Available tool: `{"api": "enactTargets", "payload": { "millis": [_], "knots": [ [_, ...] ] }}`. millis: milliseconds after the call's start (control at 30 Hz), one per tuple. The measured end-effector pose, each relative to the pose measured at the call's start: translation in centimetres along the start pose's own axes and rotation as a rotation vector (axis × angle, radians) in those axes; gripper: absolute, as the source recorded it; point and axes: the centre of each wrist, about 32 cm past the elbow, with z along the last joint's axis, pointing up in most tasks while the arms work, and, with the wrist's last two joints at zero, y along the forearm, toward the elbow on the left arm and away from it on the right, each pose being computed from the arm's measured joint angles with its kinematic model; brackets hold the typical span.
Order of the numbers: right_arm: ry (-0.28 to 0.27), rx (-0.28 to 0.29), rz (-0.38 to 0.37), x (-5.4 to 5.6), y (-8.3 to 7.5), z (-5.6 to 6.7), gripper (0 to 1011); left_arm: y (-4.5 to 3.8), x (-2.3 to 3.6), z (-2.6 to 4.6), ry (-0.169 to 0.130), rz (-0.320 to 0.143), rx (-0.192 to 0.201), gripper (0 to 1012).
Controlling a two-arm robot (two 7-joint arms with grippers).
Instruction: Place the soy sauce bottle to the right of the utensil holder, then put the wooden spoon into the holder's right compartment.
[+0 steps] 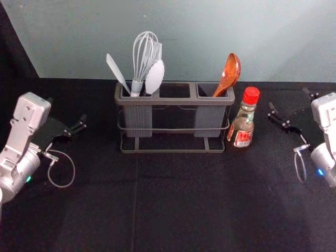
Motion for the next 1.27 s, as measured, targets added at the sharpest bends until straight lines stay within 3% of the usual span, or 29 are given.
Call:
{"api": "enactTargets", "payload": {
  "millis": [1267],
  "knots": [
    [0.0,0.002,0.0,0.02,0.03,0.03,1002,0.0,0.0,0.0,0.0,0.0,0.0,1011]
  ]
}}
